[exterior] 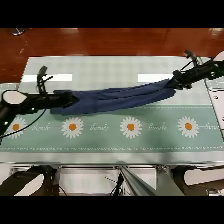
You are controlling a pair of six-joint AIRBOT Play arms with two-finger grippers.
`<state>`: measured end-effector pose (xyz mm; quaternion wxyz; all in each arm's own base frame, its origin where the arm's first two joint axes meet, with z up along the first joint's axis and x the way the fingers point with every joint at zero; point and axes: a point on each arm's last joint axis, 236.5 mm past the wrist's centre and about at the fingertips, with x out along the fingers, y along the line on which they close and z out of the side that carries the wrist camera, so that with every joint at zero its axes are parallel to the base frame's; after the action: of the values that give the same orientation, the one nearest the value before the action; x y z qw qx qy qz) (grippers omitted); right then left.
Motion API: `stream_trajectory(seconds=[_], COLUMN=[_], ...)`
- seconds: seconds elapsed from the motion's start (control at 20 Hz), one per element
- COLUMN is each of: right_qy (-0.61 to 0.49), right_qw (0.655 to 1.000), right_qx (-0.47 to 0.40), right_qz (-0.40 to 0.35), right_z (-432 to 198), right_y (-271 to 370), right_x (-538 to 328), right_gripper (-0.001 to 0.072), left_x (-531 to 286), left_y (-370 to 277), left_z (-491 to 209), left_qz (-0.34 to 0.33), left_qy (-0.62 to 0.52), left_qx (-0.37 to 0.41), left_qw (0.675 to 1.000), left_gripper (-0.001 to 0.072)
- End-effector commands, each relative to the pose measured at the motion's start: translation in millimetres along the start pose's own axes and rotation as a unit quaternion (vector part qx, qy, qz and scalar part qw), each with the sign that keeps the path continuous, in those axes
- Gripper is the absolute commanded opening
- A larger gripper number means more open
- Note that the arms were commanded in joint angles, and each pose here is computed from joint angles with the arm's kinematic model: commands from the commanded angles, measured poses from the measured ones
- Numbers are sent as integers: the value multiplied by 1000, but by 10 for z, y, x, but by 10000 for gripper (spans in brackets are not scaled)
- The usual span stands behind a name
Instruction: Fold the shirts.
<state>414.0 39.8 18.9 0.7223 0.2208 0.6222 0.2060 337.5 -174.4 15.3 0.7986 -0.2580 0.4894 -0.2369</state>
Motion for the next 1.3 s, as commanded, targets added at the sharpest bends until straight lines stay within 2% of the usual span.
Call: stream_trajectory(seconds=[0.0, 0.15, 0.4, 0.6, 0.85, 0.95, 1.05, 1.25], right_qy=[-54, -106, -166, -180, -183, -174, -161, -133], right_qw=[997, 992, 983, 980, 977, 979, 982, 985], right_qx=[-43, -58, -69, -77, -106, -108, -101, -110], right_qz=[-35, -42, -47, -25, -11, -19, -24, 1], right_z=[-342, -726, -1119, -1149, -1109, -1108, -1094, -1056], right_y=[352, 675, 1005, 1172, 1404, 1413, 1388, 1564], right_x=[-555, -836, -1135, -1187, -1077, -998, -916, -646], right_gripper=[22, 22, 22, 23, 23, 23, 23, 23], left_x=[445, 946, 1717, 2089, 2284, 2225, 2041, 1188], left_y=[-383, -626, -1397, -1982, -2225, -2181, -1939, -906], left_z=[-182, -343, -582, -1127, -1649, -1452, -939, 404], left_qz=[-9, 7, -34, -66, -86, -87, -78, -1], left_qy=[43, 102, 174, 234, 284, 279, 265, 184], left_qx=[58, 84, 114, 149, 112, 100, 74, 25], left_qw=[997, 991, 978, 958, 948, 951, 958, 983], left_gripper=[15, 14, 15, 15, 17, 17, 17, 17])
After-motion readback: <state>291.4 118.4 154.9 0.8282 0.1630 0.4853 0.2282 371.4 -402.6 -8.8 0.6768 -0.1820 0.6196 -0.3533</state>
